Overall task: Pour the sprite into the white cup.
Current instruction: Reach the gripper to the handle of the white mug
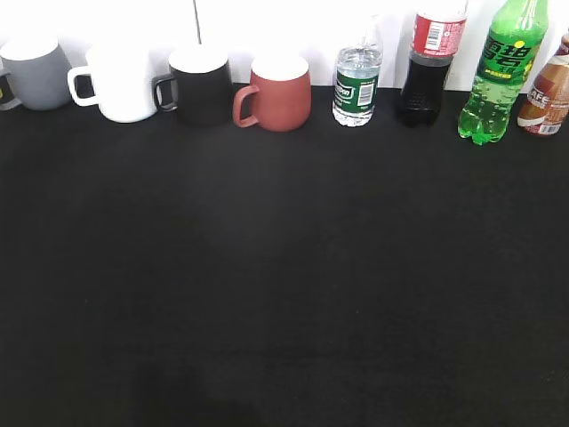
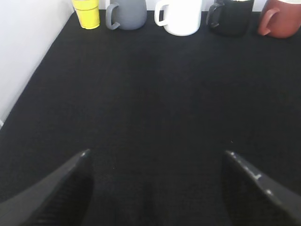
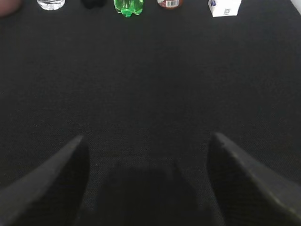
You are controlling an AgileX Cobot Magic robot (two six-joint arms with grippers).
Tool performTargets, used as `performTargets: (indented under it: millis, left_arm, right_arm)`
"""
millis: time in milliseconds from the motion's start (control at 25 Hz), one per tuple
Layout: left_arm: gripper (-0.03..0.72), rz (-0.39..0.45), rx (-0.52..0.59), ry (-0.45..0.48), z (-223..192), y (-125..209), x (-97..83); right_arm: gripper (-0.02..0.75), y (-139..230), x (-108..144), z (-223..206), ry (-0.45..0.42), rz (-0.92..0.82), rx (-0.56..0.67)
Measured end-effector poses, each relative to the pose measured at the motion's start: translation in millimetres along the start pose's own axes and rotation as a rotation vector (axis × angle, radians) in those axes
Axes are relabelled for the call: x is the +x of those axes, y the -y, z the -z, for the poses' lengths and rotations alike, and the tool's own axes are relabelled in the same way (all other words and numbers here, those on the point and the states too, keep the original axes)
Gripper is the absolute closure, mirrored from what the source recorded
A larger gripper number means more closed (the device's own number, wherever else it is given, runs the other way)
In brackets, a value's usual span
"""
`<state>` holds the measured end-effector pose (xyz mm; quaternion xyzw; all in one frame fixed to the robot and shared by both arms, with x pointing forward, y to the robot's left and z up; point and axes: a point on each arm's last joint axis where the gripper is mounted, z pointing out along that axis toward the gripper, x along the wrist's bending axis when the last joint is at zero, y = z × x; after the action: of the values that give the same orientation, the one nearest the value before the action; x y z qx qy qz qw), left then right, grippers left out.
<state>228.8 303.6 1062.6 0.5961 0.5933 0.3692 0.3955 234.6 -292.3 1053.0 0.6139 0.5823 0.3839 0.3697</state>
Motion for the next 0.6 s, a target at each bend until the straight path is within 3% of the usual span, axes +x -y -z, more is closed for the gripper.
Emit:
performTargets:
  millis: [200, 400, 440, 520, 600]
  left_arm:
    - [0.056, 0.0, 0.0, 0.0, 0, 0, 0.0]
    - [0.163, 0.0, -0.021, 0.001, 2, -3, -0.1]
    - [0.165, 0.0, -0.095, 0.005, 5, -11, -0.4]
    - [0.165, -0.004, -0.348, 0.012, 10, -33, -1.2]
    - [0.165, -0.038, -0.512, -0.003, -7, -50, -1.2]
  right_arm:
    - [0.152, 0, 0, 0, 0.0, 0.0, 0.0]
    - [0.153, 0, 0, 0, 0.0, 0.0, 0.0]
    - [0.153, 0, 0, 0, 0.0, 0.0, 0.0]
    - [0.153, 0, 0, 0, 0.0, 0.0, 0.0]
    - [0.153, 0, 0, 0, 0.0, 0.0, 0.0]
